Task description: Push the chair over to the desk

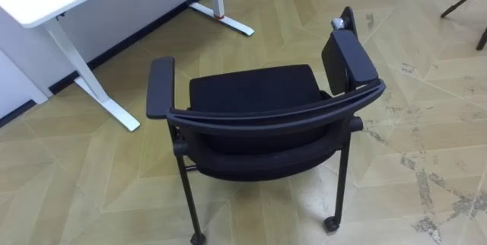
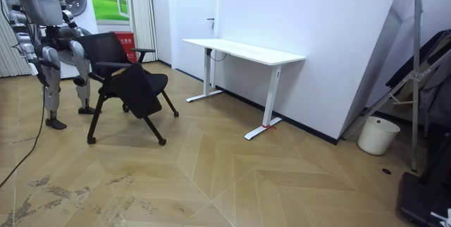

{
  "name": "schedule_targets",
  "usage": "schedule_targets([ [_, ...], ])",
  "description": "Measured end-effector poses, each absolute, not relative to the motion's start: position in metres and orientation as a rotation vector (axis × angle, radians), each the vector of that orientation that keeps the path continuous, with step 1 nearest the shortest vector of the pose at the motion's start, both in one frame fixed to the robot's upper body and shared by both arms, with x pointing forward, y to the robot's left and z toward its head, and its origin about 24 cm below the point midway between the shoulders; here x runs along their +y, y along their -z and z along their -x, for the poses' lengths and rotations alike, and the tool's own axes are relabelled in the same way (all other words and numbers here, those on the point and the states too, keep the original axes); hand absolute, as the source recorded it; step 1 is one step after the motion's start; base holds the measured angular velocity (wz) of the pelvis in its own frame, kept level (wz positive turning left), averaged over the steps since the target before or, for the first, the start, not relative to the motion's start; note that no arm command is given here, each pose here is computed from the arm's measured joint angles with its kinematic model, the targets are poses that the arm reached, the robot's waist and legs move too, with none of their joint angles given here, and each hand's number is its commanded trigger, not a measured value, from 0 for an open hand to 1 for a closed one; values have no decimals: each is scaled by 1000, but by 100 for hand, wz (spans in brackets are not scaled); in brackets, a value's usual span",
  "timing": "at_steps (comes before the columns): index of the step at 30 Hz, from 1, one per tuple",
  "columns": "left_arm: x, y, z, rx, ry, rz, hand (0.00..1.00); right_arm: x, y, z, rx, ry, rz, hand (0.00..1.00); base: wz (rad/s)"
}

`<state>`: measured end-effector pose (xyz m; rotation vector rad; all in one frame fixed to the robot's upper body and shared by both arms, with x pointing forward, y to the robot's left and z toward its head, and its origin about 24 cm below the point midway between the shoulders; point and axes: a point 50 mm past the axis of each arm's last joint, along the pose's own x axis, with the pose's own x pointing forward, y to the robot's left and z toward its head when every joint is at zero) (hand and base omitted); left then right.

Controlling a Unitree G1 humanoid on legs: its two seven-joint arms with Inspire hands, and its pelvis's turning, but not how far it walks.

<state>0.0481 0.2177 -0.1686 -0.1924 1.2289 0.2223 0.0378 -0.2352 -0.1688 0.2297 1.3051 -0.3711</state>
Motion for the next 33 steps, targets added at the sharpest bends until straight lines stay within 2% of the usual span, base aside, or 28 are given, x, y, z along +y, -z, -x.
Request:
schedule_targets([
  [7,217,169,-49,1229,-222,193,0,-236,169,-36,1319,394,-187,0,1],
  [18,220,168,-48,1228,-248,201,0,-253,164,-37,1301,611,-80,0,0],
  [33,229,166,-46,1195,-329,219,0,-256,163,-38,1273,623,-103,0,0],
])
